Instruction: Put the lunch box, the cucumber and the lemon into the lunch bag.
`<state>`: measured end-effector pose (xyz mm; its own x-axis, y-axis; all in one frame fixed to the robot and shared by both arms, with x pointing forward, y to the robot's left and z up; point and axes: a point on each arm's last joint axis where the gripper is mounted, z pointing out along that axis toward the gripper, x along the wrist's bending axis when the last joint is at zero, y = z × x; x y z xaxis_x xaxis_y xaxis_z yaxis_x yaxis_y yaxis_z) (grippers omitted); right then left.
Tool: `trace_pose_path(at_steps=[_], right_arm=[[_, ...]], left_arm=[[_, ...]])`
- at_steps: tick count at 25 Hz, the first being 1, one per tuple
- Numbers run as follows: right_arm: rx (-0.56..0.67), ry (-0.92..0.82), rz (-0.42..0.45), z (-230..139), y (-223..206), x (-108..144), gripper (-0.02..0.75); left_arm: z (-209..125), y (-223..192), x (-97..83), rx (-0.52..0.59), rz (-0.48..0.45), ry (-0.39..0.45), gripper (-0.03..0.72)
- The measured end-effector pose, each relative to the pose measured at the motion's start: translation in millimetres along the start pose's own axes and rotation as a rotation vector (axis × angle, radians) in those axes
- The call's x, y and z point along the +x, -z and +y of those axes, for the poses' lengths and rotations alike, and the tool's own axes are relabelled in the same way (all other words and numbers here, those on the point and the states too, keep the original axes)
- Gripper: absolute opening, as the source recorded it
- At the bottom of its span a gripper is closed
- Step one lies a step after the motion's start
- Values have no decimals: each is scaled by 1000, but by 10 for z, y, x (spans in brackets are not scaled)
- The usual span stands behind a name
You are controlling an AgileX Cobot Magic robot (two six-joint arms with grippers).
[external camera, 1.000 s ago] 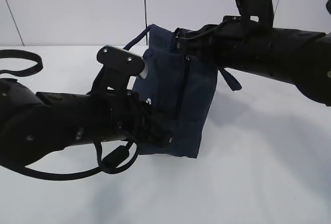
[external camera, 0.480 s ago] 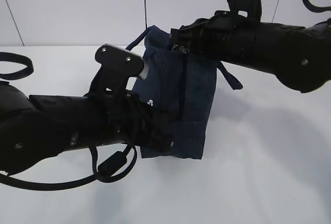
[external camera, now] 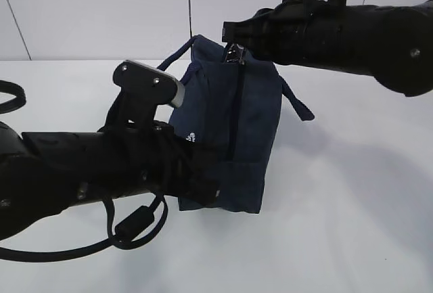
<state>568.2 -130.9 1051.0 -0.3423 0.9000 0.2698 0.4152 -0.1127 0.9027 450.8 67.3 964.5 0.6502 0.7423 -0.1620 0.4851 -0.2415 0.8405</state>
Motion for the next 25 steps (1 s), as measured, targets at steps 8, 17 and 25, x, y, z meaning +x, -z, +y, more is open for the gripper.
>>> trace_pose_path(at_steps=[8, 17, 25], right_arm=[[23, -1, -7, 20, 40, -4, 0], [33, -2, -11, 13, 41, -10, 0], [34, -13, -11, 12, 41, -10, 0]], left_arm=[[-9, 12, -21, 11, 4, 38, 259], [224, 13, -70, -58, -6, 76, 463], [315, -73, -58, -143, 6, 143, 465]])
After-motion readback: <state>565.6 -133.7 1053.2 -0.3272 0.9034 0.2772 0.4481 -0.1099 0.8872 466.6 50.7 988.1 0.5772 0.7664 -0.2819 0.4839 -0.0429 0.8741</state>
